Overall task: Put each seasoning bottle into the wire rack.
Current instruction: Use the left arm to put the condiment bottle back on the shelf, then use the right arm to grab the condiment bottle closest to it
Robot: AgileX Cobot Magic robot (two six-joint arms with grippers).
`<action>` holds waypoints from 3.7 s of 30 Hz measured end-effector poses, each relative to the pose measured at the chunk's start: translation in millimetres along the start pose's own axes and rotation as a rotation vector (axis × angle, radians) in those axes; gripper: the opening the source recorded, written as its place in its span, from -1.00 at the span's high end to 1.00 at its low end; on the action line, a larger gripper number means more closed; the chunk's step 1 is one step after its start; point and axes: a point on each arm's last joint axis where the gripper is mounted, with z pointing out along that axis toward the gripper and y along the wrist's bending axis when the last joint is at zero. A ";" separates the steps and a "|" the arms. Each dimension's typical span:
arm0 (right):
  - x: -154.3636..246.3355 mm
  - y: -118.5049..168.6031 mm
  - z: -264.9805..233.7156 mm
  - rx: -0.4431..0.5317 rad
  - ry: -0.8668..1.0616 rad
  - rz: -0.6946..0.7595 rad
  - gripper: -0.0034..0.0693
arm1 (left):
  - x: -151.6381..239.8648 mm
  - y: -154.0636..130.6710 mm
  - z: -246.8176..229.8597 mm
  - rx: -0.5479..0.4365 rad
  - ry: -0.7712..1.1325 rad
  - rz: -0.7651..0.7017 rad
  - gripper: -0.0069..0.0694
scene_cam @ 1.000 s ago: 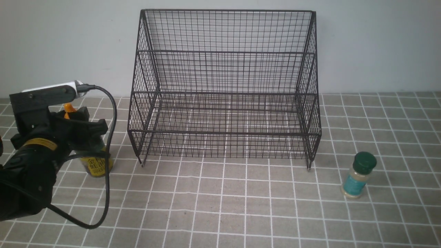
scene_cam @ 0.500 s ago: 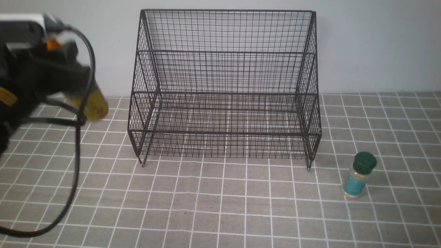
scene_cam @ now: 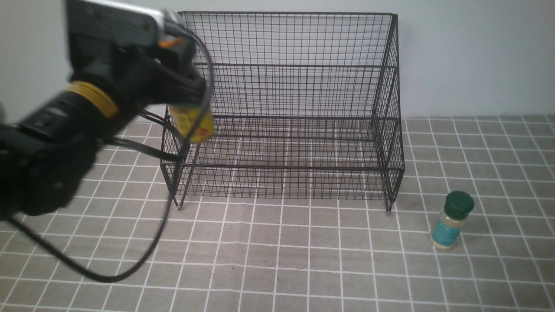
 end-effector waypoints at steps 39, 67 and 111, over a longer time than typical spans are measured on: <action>-11.8 2.8 -0.6 -0.049 -0.135 0.257 0.95 | -32.0 4.2 -83.9 -0.120 0.428 -0.059 0.32; -116.6 4.8 -13.6 -0.113 -0.188 0.458 0.95 | 35.7 -3.9 -260.4 -0.221 0.860 -0.142 0.84; -81.8 72.9 289.8 -0.091 1.230 -0.094 0.00 | 41.9 -4.3 -277.2 -0.241 0.940 -0.150 0.84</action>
